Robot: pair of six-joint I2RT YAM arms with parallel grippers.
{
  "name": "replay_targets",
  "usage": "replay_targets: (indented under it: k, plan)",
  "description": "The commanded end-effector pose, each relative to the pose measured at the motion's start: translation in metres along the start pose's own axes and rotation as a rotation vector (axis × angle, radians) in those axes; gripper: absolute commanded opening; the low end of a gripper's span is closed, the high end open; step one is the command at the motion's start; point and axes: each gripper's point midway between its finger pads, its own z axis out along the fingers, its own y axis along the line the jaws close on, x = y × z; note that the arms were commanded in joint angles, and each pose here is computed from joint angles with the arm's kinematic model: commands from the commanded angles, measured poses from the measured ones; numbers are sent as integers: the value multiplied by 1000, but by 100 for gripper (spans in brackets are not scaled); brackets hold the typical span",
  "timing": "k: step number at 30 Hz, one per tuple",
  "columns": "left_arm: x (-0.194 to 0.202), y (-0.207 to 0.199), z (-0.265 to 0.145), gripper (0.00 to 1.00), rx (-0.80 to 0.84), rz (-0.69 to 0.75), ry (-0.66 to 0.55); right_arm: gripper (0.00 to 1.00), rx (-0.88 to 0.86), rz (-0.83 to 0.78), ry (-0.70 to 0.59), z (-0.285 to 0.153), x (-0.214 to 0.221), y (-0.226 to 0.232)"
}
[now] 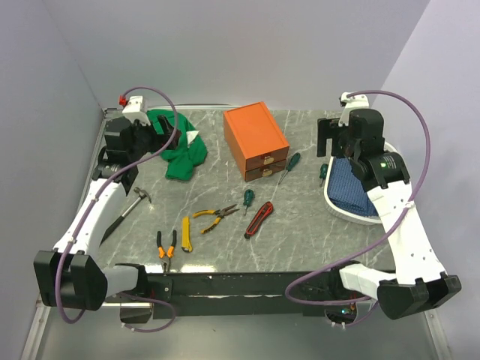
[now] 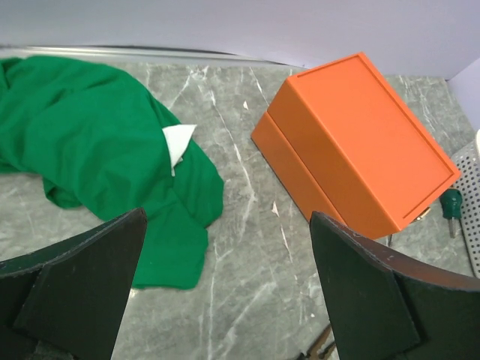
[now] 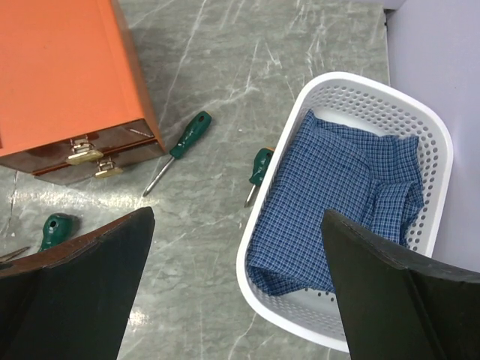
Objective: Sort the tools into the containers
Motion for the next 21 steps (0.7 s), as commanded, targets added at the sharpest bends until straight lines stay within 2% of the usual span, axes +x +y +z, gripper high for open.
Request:
replay_targets:
  k: [1, 9, 15, 19, 21]
  plan:
    - [-25, -15, -2, 97, 44, -30, -52, 100, -6, 9, -54, -10, -13, -1]
    - [-10, -22, 7, 97, 84, -25, -16, 100, -309, -101, -128, -6, 0, 51]
    - [-6, -27, 34, 97, 105, -58, 22, 96, -371, -42, 17, 45, 30, 76]
    - [-37, -42, 68, 99, 130, -80, -41, 90, -412, -43, 43, 69, 59, 94]
    - [-41, -59, 93, 70, 220, -143, -28, 88, -452, -36, 56, 83, 76, 112]
